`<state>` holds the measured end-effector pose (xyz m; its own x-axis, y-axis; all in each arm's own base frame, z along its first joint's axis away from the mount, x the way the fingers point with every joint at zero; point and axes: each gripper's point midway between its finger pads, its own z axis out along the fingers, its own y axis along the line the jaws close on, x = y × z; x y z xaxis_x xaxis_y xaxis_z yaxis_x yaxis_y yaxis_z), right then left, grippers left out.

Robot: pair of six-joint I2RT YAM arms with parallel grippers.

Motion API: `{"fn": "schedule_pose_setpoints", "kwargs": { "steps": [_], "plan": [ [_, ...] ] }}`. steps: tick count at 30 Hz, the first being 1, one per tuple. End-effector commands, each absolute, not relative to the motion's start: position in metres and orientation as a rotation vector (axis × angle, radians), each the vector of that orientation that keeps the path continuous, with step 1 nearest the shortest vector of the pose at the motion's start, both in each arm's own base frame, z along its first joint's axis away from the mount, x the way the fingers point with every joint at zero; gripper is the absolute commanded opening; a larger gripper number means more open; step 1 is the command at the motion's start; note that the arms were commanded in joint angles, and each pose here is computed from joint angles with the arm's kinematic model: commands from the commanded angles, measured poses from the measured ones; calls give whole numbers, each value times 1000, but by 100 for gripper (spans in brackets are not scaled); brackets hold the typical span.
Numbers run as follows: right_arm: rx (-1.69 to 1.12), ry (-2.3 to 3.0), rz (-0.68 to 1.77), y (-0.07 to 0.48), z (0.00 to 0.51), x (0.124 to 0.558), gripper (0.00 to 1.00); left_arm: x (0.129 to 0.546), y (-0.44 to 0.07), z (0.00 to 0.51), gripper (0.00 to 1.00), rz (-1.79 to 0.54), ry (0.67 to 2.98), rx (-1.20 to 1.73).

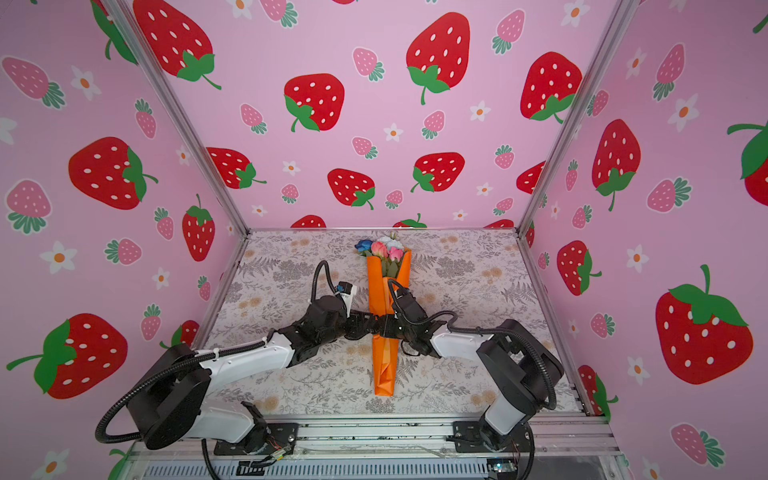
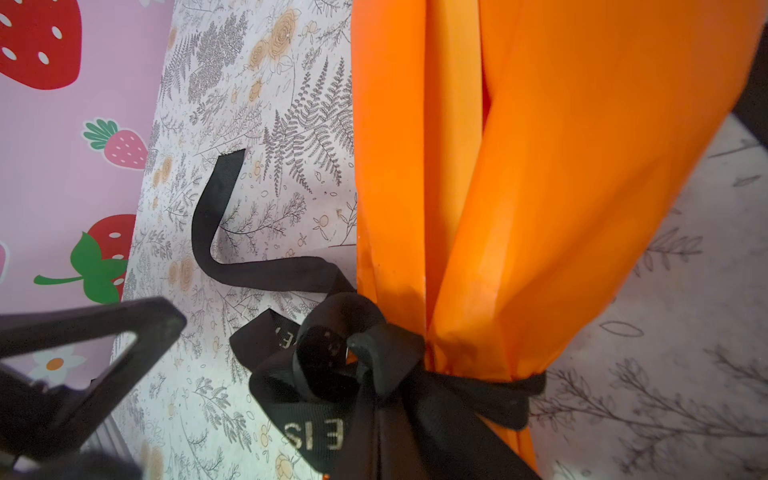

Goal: Tie the bouquet of fake flowers

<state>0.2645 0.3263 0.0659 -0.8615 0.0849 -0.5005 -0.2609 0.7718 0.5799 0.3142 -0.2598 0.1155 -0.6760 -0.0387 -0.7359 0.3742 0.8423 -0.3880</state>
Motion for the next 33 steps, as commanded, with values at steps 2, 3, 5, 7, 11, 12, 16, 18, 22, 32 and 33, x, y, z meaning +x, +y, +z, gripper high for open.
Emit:
{"fn": "schedule_pose_setpoints", "kwargs": {
  "steps": [2, 3, 5, 7, 11, 12, 16, 18, 22, 32, 33],
  "plan": [
    [-112, 2449, 903, 325, 66, 265, 0, 324, -267, 115, 52, -689, 2285, 301],
    [-112, 2451, 903, 326, 65, 265, 0, 324, -270, 112, 52, -691, 2296, 324],
    [-116, 2451, 905, 327, 65, 265, 0, 324, -280, 109, 52, -720, 2315, 379],
    [-119, 2448, 910, 328, 66, 266, 0, 325, -286, 106, 52, -742, 2330, 403],
    [-124, 2449, 918, 330, 66, 265, 0, 327, -292, 99, 51, -760, 2350, 410],
    [-126, 2450, 918, 330, 66, 265, 0, 327, -292, 97, 51, -752, 2357, 411],
    [-126, 2449, 922, 329, 66, 264, 0, 326, -287, 89, 50, -722, 2388, 400],
    [-125, 2445, 926, 329, 67, 265, 0, 323, -287, 85, 48, -729, 2403, 407],
    [-127, 2445, 924, 329, 66, 265, 0, 320, -292, 78, 38, -766, 2418, 409],
    [-141, 2447, 918, 326, 65, 262, 0, 341, -292, 95, 0, -705, 2350, 375],
    [-142, 2447, 916, 326, 65, 261, 0, 343, -292, 100, 0, -699, 2336, 372]
  ]
}}
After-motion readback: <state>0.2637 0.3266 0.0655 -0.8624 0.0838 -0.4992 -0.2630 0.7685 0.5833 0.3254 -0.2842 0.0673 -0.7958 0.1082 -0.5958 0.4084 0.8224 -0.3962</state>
